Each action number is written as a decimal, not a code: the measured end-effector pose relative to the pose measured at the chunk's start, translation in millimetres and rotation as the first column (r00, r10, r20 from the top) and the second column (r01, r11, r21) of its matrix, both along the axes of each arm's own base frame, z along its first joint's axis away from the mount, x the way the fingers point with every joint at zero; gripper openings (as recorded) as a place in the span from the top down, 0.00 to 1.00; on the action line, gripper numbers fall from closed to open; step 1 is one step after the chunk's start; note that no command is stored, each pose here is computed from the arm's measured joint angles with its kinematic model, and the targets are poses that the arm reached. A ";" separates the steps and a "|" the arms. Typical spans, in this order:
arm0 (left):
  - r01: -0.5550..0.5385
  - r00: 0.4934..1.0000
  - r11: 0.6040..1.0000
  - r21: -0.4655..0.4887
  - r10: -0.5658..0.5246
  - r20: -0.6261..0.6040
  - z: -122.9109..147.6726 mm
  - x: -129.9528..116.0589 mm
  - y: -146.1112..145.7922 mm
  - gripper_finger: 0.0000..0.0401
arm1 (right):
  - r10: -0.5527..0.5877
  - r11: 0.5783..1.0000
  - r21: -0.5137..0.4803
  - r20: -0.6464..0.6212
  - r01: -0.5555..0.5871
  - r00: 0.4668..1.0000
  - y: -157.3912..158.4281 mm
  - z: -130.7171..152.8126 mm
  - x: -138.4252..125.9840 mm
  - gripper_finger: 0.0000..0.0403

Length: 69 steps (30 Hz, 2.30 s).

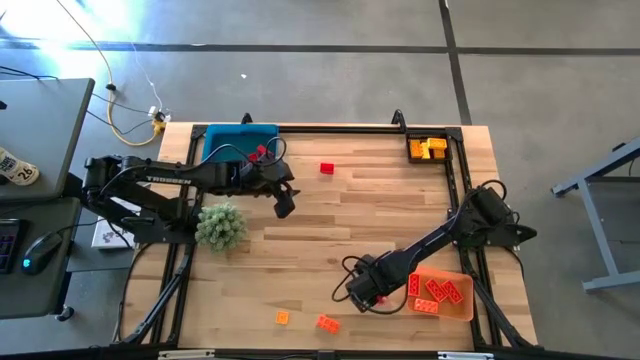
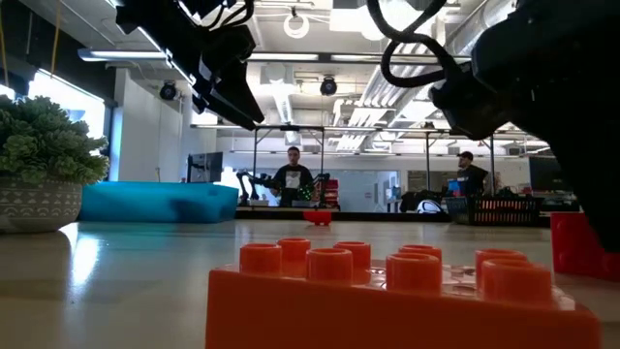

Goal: Sort & place blocks by color
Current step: Put the red game piece into the blue bin

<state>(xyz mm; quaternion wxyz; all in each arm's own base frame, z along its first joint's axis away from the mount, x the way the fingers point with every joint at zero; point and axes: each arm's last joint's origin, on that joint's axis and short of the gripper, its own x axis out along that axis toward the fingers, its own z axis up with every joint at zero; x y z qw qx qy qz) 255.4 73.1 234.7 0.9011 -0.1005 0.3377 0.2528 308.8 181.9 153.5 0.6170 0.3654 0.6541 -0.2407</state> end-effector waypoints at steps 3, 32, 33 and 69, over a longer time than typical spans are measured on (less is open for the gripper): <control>0.000 1.000 1.000 0.000 0.000 0.000 0.0 0.0 0.0 0.48 | -0.009 1.000 0.002 -0.008 0.009 1.000 3.0 0.2 -2.2 0.47; 0.179 0.984 0.976 -0.123 -0.175 0.044 -0.3 -0.7 4.2 0.48 | -0.021 0.999 -0.040 0.156 0.028 0.987 -36.7 29.9 15.4 0.84; 0.195 0.981 0.971 -0.141 -0.189 0.054 -0.3 -1.1 5.4 0.48 | -0.016 0.999 -0.048 0.181 0.025 0.983 -42.5 34.5 17.2 0.84; 0.499 0.842 0.842 -0.206 -0.416 0.343 16.2 7.3 7.9 0.48 | 0.231 0.969 -0.236 0.766 -0.072 0.600 -171.0 110.0 71.3 0.84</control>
